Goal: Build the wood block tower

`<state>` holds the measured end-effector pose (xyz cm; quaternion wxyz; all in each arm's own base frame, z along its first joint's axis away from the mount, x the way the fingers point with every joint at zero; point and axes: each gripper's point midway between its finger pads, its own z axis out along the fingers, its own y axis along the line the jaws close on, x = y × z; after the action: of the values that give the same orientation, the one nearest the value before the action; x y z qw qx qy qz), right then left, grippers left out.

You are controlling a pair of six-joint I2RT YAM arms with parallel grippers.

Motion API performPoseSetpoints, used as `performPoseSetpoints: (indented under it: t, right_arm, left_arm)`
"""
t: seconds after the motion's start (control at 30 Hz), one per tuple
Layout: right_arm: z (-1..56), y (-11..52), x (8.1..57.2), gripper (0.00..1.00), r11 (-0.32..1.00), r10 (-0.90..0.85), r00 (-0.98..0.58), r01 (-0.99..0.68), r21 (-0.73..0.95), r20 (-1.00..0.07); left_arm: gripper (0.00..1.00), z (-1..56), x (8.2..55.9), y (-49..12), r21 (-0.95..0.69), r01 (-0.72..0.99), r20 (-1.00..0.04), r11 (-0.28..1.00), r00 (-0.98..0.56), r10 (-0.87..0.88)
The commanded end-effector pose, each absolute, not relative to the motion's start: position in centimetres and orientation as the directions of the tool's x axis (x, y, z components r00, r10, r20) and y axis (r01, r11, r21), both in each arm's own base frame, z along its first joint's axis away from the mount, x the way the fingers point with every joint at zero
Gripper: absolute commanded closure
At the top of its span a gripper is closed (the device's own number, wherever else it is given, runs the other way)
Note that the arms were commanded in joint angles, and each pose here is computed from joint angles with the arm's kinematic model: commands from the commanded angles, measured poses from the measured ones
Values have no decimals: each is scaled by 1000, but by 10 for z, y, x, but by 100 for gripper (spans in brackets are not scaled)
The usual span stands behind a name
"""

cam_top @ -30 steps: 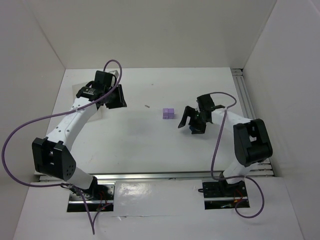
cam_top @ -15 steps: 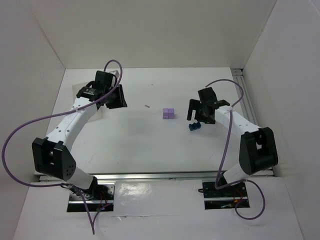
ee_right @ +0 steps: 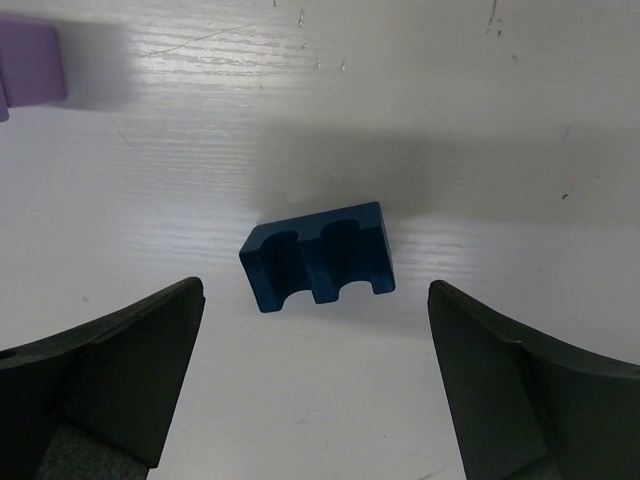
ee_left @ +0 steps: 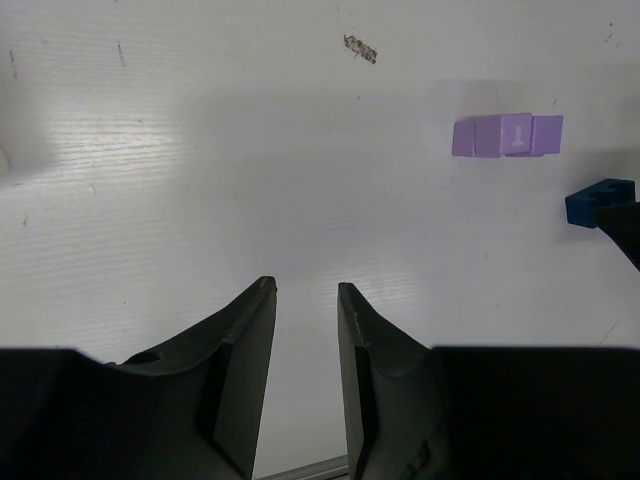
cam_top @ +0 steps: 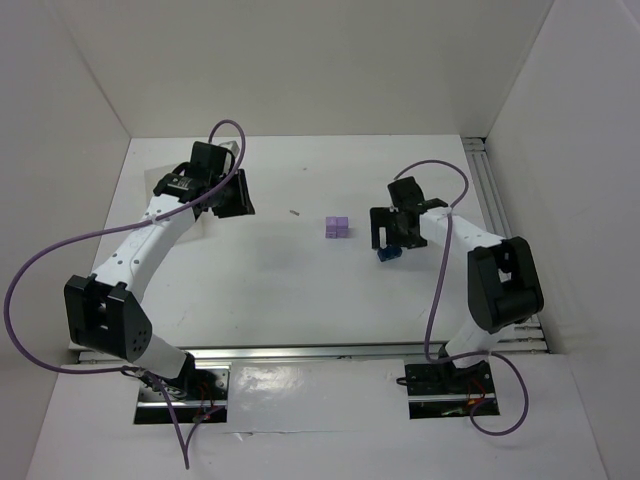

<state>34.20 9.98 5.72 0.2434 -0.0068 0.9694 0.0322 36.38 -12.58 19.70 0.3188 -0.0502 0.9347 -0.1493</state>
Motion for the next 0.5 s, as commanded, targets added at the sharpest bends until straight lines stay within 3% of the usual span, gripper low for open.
performPoseSetpoints:
  t: [0.0, 0.3, 0.47]
  right_arm:
    - [55, 106, 356, 0, 993, -48, -869, -94, 69, -493]
    - [43, 105, 360, 0, 994, -61, -881, -96, 51, -469]
    - [43, 103, 360, 11, 995, -61, -880, -92, 43, -470]
  left_arm:
    - [56, 206, 367, -127, -311, 29, -613, 950, -770, -178]
    - [56, 210, 367, -131, -313, 40, -620, 949, -766, -172]
    - [56, 206, 368, -131, -311, 37, -613, 950, -771, -171]
